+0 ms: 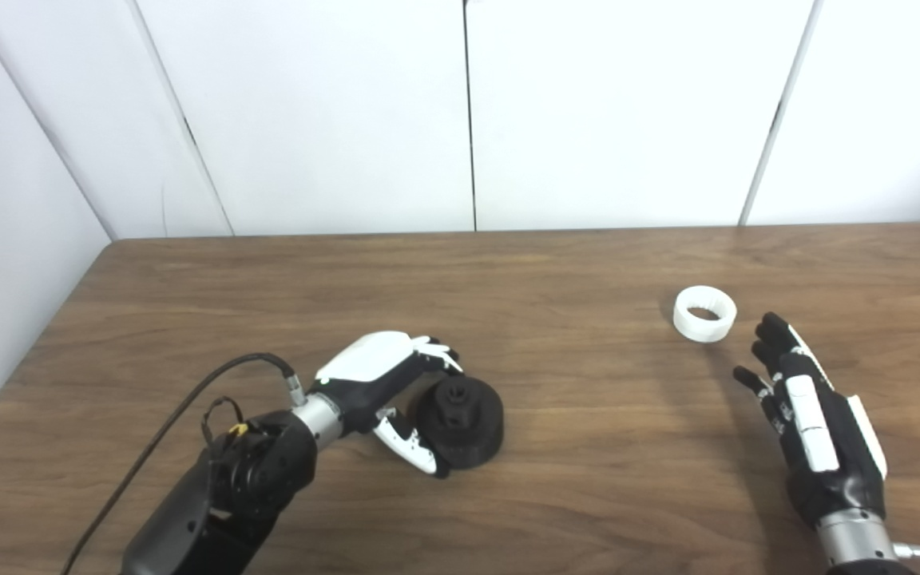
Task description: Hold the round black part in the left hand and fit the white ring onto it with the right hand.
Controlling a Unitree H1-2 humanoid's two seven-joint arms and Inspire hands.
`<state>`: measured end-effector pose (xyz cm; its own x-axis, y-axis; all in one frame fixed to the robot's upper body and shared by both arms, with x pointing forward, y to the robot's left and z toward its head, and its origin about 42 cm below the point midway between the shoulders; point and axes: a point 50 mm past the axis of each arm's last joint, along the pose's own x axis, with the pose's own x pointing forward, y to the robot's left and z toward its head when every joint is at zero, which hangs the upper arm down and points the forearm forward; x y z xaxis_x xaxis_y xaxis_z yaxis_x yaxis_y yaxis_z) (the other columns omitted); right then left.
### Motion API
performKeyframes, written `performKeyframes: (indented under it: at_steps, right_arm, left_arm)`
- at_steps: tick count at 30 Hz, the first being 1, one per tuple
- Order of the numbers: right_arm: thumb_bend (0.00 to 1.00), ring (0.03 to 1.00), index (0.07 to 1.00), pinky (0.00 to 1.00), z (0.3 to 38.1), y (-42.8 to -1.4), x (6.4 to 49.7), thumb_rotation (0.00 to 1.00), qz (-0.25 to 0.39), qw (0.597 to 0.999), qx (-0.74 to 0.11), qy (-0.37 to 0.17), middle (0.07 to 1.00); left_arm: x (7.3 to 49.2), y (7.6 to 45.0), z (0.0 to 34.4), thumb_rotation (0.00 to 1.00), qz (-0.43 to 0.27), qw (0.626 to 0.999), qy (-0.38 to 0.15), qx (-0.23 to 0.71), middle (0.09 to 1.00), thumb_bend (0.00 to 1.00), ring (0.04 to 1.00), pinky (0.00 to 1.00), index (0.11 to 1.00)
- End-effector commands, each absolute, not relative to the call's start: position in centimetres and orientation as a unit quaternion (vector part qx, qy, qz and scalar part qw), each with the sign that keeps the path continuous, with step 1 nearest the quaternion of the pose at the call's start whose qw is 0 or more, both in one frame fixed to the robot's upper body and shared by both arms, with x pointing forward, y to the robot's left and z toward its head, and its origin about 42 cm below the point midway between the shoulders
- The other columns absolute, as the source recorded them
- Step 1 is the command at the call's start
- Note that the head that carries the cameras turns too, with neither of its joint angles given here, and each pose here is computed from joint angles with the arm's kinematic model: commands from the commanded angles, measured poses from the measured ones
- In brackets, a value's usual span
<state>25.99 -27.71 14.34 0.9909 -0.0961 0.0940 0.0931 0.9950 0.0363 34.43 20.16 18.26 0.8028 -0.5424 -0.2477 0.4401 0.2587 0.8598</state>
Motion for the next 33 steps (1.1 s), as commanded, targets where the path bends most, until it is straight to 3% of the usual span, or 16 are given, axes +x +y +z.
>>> performKeyframes:
  at_steps: [1, 19, 33]
  right_arm:
    - [0.66, 0.951, 0.914, 0.85, 15.3, -27.5, 25.4, 0.81, -0.05, 0.996, 0.014, -0.069, 0.936]
    - [0.66, 0.956, 0.917, 0.85, 15.5, -27.4, 25.2, 0.82, -0.05, 0.996, 0.011, -0.069, 0.944]
    - [0.67, 0.96, 0.917, 0.85, 15.5, -27.7, 25.1, 0.82, -0.051, 0.996, 0.007, -0.069, 0.946]
  left_arm:
    - [33.7, 18.7, 18.6, 0.22, -0.331, 0.781, -0.077, 0.524, 0.905, 0.9, 0.965, 0.87, 0.699]
    - [30.6, 15.6, 17.7, 0.21, -0.381, 0.774, -0.085, 0.499, 0.918, 0.92, 0.976, 0.88, 0.702]
    - [30.1, 15.2, 17.6, 0.21, -0.386, 0.771, -0.09, 0.498, 0.919, 0.91, 0.982, 0.89, 0.704]
